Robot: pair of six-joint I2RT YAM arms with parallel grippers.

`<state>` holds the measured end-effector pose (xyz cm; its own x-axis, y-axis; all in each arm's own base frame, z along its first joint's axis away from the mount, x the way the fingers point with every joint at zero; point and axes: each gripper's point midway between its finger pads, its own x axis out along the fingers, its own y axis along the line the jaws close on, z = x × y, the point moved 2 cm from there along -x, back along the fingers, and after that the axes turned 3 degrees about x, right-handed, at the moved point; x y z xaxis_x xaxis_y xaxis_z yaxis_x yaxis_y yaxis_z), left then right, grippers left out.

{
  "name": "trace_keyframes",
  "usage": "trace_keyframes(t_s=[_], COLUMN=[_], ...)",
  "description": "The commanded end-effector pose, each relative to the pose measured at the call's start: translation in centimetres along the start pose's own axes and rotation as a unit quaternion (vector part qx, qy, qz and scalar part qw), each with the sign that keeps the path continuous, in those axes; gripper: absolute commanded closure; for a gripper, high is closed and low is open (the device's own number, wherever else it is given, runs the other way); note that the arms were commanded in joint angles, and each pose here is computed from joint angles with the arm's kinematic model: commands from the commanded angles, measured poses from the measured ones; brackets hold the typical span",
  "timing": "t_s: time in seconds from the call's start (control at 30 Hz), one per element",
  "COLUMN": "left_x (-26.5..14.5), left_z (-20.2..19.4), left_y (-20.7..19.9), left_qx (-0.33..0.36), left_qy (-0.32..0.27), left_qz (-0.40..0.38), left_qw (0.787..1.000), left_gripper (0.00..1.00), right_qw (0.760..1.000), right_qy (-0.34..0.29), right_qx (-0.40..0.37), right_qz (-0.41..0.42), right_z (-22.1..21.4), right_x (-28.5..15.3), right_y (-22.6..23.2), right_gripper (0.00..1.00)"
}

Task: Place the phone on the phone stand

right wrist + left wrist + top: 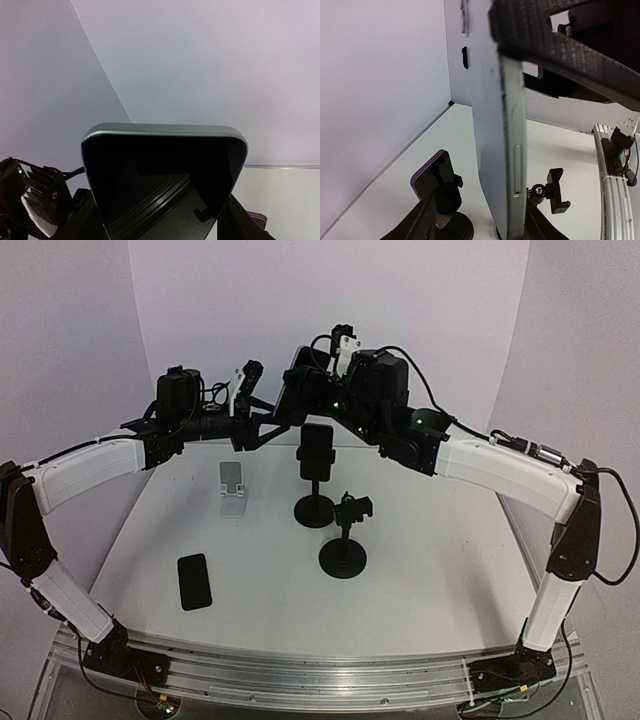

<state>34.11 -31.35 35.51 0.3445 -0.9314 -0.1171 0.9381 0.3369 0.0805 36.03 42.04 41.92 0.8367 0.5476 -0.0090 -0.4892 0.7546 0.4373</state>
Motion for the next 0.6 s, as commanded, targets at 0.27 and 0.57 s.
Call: trace_keyframes(t_s=[0.27,0.57], left_x=[-0.8,-0.7], left_z=[4.5,4.7], left_y=[-0.2,-0.3], left_qx=[0.034,0.029], left_qy=[-0.071,-0.073], left_qz=[0.002,-0.005], left_qw=[0.997,0.997], left_gripper=[0.55,0.99], right_qw=[0.997,0.997], right_qy=[-0.058,-0.05], right_qx=[0.022,0.014], right_qz=[0.039,0.056], right_z=[2.9,2.4], right_x=[0.0,0.2], right_y=[2.3,2.9], right_gripper=[0.75,0.76])
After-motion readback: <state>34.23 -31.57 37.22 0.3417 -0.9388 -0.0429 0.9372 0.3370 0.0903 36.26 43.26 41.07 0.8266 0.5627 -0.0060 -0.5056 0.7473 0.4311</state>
